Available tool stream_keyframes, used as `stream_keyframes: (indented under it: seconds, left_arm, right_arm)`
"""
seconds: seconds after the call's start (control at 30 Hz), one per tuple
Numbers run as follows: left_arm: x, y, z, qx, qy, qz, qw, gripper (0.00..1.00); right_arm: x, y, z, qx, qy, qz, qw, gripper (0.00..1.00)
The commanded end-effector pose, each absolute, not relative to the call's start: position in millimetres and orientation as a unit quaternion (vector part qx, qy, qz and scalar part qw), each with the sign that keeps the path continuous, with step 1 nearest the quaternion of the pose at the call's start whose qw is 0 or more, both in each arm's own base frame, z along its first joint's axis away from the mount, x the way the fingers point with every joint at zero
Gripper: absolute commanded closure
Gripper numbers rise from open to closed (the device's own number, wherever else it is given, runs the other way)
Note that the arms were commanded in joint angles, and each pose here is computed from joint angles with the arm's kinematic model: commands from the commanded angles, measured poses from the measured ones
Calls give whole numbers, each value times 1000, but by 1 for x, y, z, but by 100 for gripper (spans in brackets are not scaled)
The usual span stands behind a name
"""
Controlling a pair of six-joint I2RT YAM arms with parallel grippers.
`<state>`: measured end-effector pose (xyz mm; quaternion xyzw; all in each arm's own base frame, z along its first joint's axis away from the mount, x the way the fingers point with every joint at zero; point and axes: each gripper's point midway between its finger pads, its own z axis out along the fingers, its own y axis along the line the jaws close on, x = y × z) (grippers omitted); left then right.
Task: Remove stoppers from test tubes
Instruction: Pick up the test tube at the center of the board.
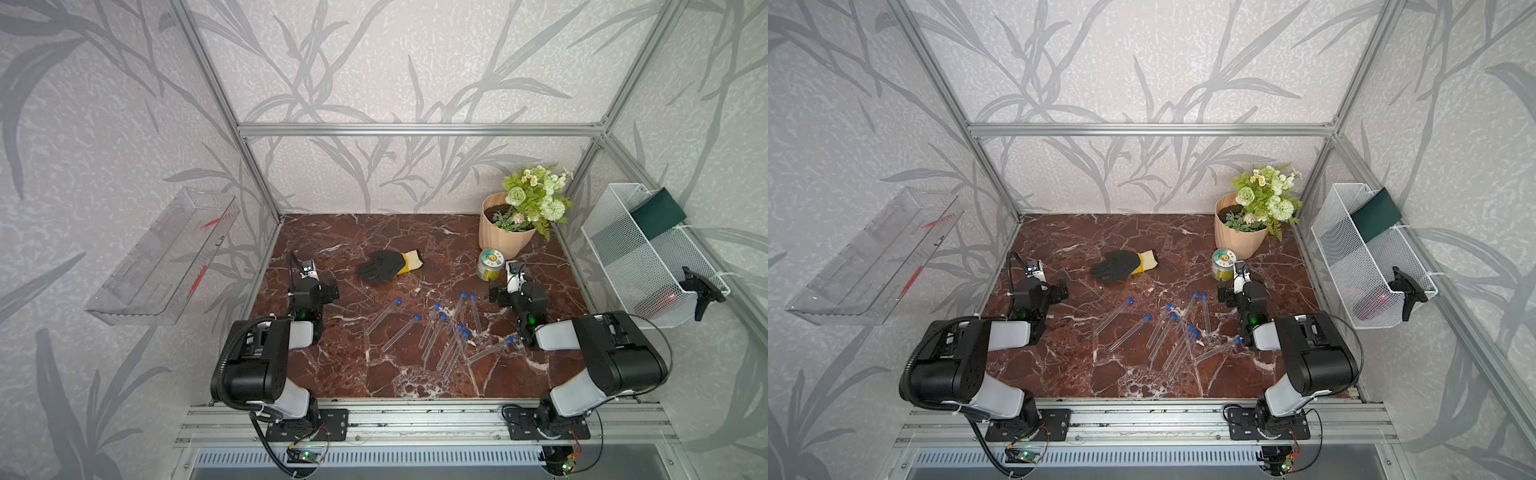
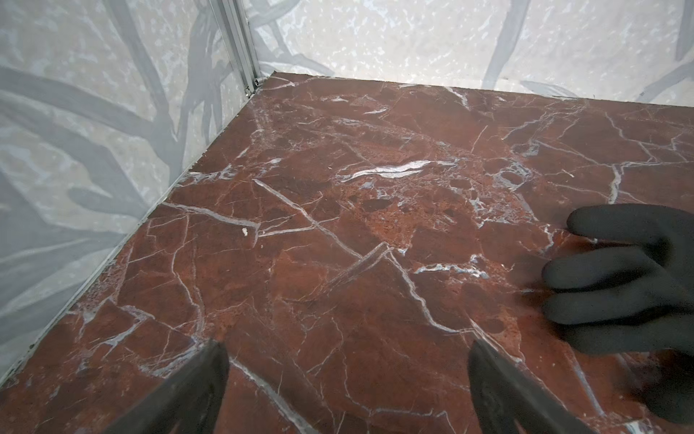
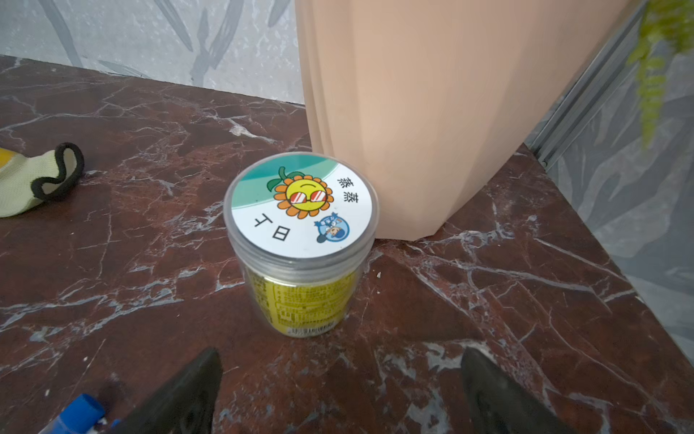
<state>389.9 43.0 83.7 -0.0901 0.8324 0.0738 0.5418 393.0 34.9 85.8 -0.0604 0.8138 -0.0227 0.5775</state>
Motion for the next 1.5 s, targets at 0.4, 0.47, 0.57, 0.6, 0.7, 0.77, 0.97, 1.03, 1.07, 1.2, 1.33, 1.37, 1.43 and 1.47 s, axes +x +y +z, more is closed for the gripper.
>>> stream_keyframes:
  seconds: [0.4,0.47,0.57,0.6,0.7,0.77,0.97,1.03,1.07,1.2,1.33,1.37,1.43,1.47]
  left_arm:
    - [393,43,93,-87,823,75,556,1]
    - [393,43,92,-88,824,74,555,1]
    - [393,43,92,-88,824,75,555,1]
    - [393,43,92,-87,824,74,555,1]
    - [393,43,92,-88,824,74,555,1]
    - [394,43,93,-88,823,75,556,1]
    - [394,42,92,-87,823,74,556,1]
    - [393,43,92,-87,824,74,555,1]
    - [393,43,92,-87,824,74,555,1]
    - [395,48,100,-102,815,84,564,1]
    - [395,47,117,-101,840,83,527,1]
    - [395,42,121,-87,844,71,525,1]
    - [392,28,134,-66,848,42,523,1]
    - [390,23,141,-62,850,35,522,1]
  right_arm:
    - [398,35,93,-58,805,-24,589,1]
    - [398,34,93,-58,806,-25,589,1]
    - [398,34,93,-58,806,-25,589,1]
    - [398,34,93,-58,806,-25,588,1]
    - [398,34,93,-57,806,-25,588,1]
    - [398,34,93,-57,806,-25,589,1]
    - [398,35,93,-58,807,-24,588,1]
    - [398,35,92,-58,807,-24,587,1]
    - [398,35,93,-58,807,-24,588,1]
    - [398,31,96,-50,805,-33,590,1]
    - [395,28,107,-45,807,-40,588,1]
    - [394,29,111,-47,807,-40,588,1]
    - [391,33,120,-54,806,-40,588,1]
    - [389,35,125,-60,806,-41,588,1]
